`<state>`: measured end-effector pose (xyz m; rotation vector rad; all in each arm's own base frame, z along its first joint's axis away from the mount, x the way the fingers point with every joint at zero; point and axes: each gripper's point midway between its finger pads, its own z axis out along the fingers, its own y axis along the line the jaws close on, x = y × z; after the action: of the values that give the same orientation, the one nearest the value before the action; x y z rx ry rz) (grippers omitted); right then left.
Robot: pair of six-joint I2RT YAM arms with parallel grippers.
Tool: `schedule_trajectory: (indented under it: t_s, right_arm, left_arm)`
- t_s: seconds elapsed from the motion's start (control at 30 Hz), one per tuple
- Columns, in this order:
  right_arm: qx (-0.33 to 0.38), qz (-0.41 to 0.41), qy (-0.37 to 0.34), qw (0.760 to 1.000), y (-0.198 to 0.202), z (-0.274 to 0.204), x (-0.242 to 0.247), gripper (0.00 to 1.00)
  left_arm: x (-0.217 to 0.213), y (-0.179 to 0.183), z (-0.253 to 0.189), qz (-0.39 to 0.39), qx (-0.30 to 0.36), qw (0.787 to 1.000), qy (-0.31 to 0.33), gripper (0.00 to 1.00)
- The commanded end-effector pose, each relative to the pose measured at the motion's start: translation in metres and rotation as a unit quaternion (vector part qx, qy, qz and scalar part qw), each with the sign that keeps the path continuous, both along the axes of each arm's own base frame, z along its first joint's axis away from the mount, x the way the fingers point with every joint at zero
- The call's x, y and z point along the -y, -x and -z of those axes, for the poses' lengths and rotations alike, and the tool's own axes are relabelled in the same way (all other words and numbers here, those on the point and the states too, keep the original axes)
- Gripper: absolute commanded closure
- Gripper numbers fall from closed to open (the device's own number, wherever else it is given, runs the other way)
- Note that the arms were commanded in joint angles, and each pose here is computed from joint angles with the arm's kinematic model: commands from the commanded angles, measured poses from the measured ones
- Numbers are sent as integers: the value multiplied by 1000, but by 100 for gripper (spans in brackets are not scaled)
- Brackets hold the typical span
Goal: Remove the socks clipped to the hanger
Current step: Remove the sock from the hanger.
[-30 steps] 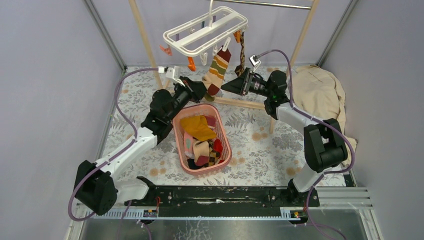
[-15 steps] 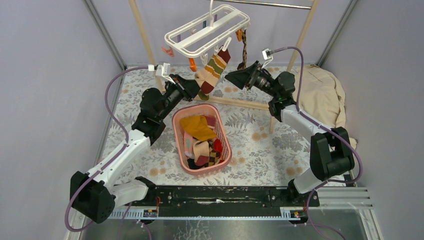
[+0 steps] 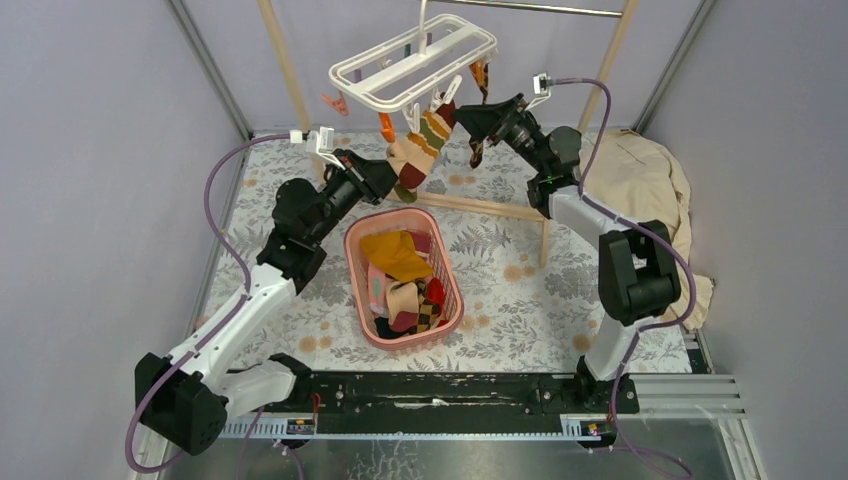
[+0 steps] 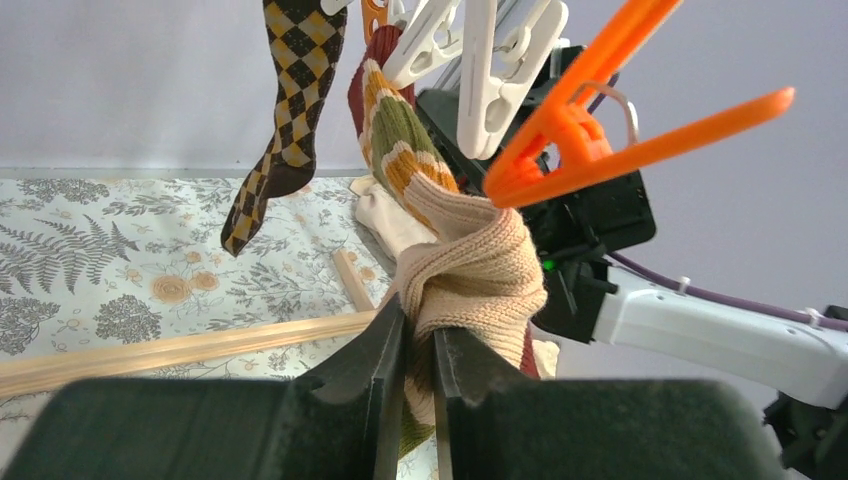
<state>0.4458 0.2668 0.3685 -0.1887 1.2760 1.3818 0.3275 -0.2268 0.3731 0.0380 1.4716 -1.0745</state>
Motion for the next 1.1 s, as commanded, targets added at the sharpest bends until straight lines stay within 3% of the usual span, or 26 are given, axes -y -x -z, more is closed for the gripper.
schedule_trajectory:
  t_s: [0.0, 0.77, 1.07]
  right_arm:
    - [74, 0, -60, 995, -4, -58, 12, 30]
    - [83, -3, -103, 991, -29, -75, 10, 31]
    - [81, -12, -110, 991, -33, -80, 5, 37]
  left_arm:
    - [0, 4, -1, 11, 0, 1000, 2, 81]
    - [6, 1, 14, 23, -17, 1000, -3, 81]
    - [7, 0, 19, 25, -23, 999, -5, 81]
